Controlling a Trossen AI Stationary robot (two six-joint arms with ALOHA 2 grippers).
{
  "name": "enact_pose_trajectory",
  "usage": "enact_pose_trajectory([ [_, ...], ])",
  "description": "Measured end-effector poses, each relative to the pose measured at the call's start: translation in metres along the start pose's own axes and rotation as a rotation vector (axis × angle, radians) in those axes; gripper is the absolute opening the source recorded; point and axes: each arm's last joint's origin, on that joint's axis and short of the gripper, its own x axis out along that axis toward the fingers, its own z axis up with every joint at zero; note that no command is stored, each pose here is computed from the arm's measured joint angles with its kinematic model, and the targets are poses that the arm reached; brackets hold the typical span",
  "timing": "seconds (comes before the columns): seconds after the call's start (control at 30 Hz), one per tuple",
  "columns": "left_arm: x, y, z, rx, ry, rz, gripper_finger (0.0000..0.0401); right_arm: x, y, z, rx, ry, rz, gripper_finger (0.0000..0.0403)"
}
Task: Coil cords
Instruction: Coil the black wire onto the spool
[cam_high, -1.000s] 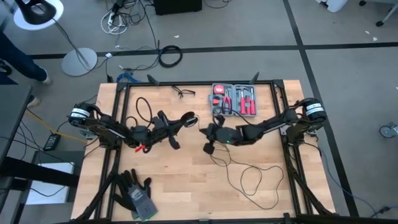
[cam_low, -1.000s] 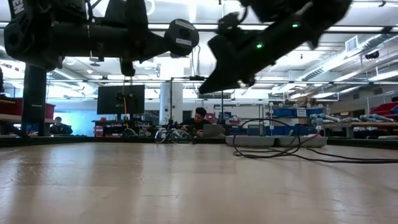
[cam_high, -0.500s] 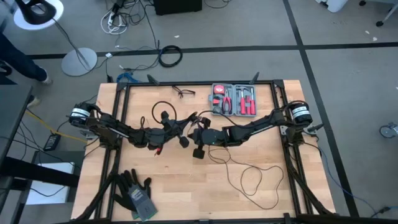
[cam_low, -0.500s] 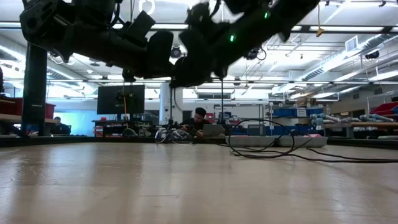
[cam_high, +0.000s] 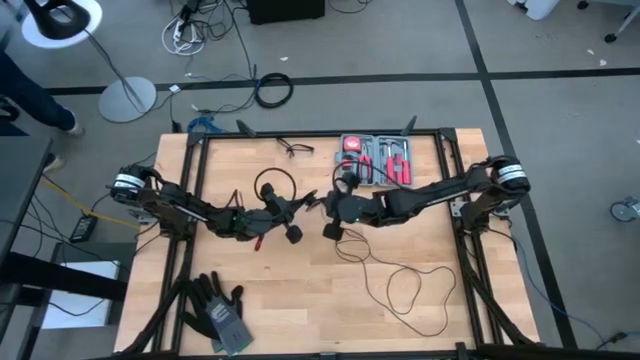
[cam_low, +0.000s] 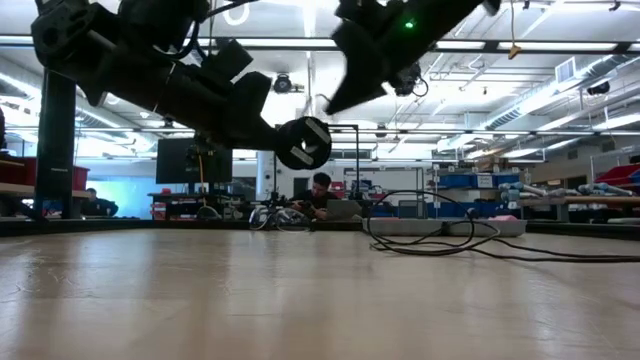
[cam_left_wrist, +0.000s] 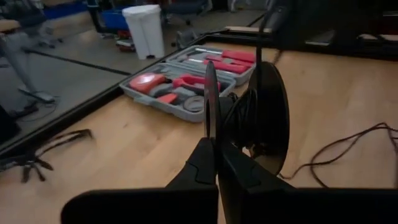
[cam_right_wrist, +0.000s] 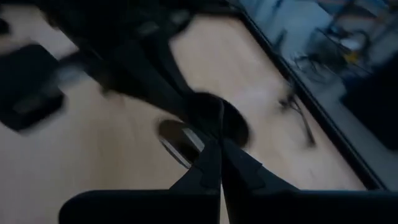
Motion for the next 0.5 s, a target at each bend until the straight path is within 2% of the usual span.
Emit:
enact_pose_trajectory([
  [0.17, -0.004, -0.003, 0.007, -0.065, -0.029, -0.063, 0.0, 0.002, -0.008, -0.02, 0.041, 0.175, -0.034, 0.0005],
  [0.23, -0.006, -0.002, 0.011, -0.081, -0.031, -0.094, 0.0, 0.006, -0.006, -0.027, 0.065, 0.173, -0.023, 0.0011],
  [0.37, -0.013, 0.001, 0.024, -0.139, -0.097, -0.156, 0.0, 0.018, 0.002, -0.049, 0.111, 0.11, 0.08, 0.0029],
  [0.5, -0.026, 0.012, 0.019, -0.198, -0.168, -0.177, 0.0, 0.025, 0.006, -0.067, 0.176, -0.006, 0.134, 0.0045],
])
